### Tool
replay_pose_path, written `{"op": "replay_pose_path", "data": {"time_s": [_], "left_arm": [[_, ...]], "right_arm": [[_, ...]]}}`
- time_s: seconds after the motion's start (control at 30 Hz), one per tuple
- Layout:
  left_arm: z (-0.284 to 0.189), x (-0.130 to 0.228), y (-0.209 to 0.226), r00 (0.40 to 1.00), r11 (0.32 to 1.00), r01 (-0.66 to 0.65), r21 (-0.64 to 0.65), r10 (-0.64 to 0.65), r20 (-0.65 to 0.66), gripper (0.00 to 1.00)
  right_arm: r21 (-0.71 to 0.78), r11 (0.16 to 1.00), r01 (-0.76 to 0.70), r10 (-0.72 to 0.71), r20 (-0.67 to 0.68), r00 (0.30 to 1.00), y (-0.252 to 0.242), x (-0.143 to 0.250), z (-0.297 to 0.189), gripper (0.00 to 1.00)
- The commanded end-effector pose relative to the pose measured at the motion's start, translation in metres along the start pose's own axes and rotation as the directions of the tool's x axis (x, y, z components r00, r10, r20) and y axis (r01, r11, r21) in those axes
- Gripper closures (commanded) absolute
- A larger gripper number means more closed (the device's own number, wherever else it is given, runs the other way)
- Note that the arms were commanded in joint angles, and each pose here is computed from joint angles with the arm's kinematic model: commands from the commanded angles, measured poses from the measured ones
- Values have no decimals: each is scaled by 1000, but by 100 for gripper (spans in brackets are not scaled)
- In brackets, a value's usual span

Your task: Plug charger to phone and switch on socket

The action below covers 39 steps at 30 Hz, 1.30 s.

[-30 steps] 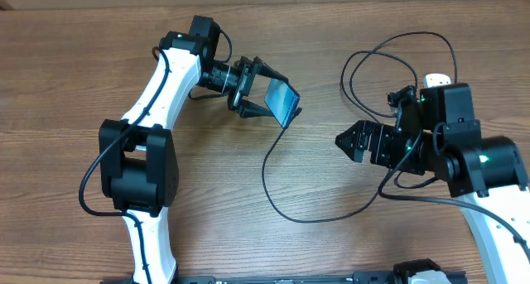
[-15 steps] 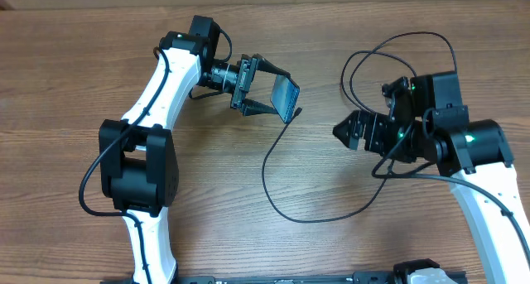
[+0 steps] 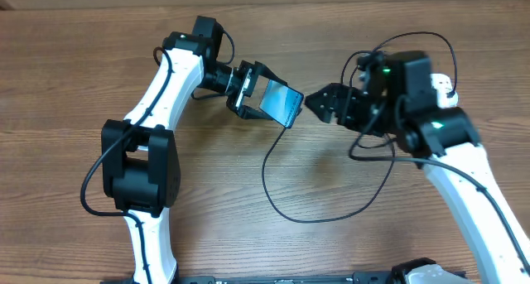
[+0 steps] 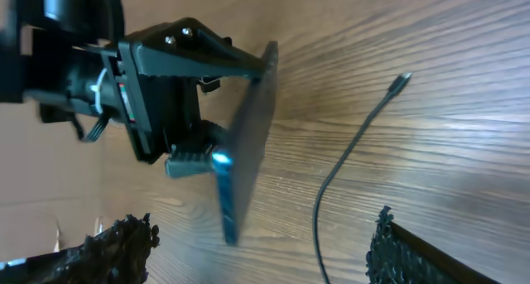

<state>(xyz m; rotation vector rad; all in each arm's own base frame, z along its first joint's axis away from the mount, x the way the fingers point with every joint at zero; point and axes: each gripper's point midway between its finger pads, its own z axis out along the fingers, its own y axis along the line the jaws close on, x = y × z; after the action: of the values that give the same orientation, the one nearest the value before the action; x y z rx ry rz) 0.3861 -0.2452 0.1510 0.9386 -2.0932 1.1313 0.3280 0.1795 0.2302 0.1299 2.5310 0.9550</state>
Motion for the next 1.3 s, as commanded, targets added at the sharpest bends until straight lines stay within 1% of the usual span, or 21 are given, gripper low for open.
{"op": "replay_pose_path", "data": {"time_s": [0.0,0.1,0.17,0.3,0.37,0.4,0.53,0.57,0.63,0.8,0.97,1.1,1.27], "left_arm": [[2,-8,-1,995,999,18,-40,-14,100,37],[3,-8,0,994,999,16,-47,-11,105,37],[4,-6,0,995,999,14,-48,-9,100,37],[5,-5,0,996,999,15,-46,-10,93,37],[5,-4,-1,996,999,20,-44,-16,89,37],[5,-3,-1,996,999,21,-42,-18,83,36],[6,3,-4,999,999,20,-26,-18,47,35],[6,4,-4,999,1000,20,-24,-19,42,35],[6,4,-4,999,1000,20,-24,-19,41,35],[6,9,-7,1000,1000,19,-11,-19,9,35],[6,11,-7,1000,1000,19,-8,-19,0,34],[6,12,-8,1000,1000,19,-6,-19,-5,32],[6,12,-8,1000,1000,18,-6,-18,-4,28]], "right_arm": [[29,998,-55,55,-14,998,6,-1,26,14],[47,995,-88,89,-31,996,6,3,49,17],[81,990,-114,116,-26,993,1,3,64,17],[89,988,-123,127,-46,991,0,7,87,19],[86,990,-115,120,-52,991,1,9,94,25],[87,989,-116,121,-56,991,0,9,99,30],[91,989,-115,120,-54,991,-2,9,105,44],[97,988,-123,127,-44,991,-3,7,105,51],[100,987,-127,131,-37,991,-4,6,105,60],[121,985,-124,126,-8,992,-8,1,105,73],[116,986,-123,125,-9,992,-7,1,105,76],[110,986,-121,123,-4,992,-5,-1,105,76],[46,993,-109,109,-8,994,8,-4,106,77]]}}
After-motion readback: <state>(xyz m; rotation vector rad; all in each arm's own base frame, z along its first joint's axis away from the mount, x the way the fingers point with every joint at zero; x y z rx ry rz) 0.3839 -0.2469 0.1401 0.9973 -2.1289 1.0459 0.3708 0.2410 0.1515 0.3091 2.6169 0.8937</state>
